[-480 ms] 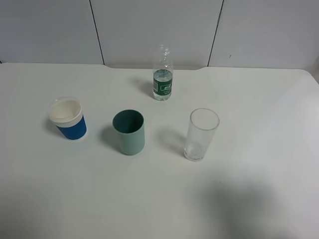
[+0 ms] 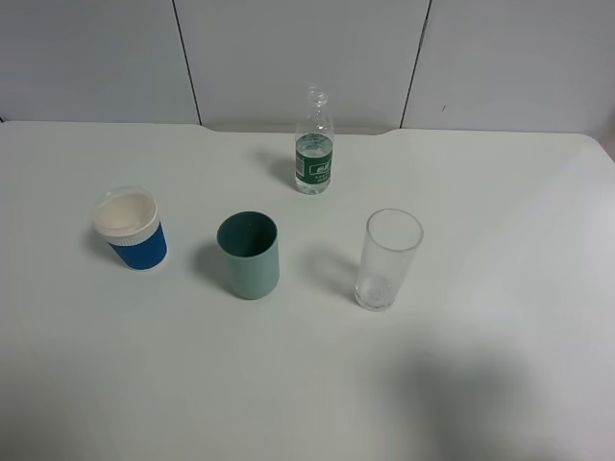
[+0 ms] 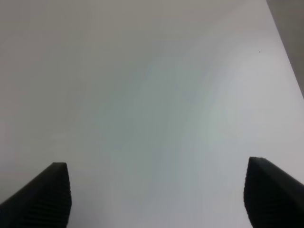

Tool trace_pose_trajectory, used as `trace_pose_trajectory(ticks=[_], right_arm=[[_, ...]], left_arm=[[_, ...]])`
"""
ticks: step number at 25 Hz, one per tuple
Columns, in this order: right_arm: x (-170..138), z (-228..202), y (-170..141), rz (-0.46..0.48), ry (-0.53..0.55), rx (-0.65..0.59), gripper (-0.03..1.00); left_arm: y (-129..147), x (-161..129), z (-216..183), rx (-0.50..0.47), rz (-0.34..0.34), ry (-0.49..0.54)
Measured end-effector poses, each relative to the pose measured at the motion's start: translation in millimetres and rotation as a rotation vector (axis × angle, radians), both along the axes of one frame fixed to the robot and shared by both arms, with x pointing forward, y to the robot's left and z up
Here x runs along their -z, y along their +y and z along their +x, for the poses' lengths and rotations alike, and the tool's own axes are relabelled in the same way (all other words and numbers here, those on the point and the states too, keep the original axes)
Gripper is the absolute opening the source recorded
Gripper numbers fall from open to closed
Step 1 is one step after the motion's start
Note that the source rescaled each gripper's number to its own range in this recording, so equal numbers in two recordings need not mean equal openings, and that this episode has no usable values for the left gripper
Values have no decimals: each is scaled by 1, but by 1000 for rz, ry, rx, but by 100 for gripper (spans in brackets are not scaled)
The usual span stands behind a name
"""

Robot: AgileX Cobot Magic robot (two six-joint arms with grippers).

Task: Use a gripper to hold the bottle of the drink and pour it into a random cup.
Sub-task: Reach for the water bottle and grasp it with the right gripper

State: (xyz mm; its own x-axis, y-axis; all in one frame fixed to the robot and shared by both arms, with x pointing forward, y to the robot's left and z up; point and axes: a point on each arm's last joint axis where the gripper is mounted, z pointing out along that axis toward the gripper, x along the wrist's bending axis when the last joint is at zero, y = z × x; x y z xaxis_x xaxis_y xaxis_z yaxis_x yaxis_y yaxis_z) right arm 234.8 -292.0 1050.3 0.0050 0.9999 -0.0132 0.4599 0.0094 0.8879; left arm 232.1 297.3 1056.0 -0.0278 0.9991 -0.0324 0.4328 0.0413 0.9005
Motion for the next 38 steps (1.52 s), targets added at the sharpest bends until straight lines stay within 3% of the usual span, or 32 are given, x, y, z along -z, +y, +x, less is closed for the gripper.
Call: trace_pose_trajectory(ticks=[38], right_arm=[[0, 0, 0, 0, 0, 0, 51]], left_arm=[[0, 0, 0, 1, -1, 0]])
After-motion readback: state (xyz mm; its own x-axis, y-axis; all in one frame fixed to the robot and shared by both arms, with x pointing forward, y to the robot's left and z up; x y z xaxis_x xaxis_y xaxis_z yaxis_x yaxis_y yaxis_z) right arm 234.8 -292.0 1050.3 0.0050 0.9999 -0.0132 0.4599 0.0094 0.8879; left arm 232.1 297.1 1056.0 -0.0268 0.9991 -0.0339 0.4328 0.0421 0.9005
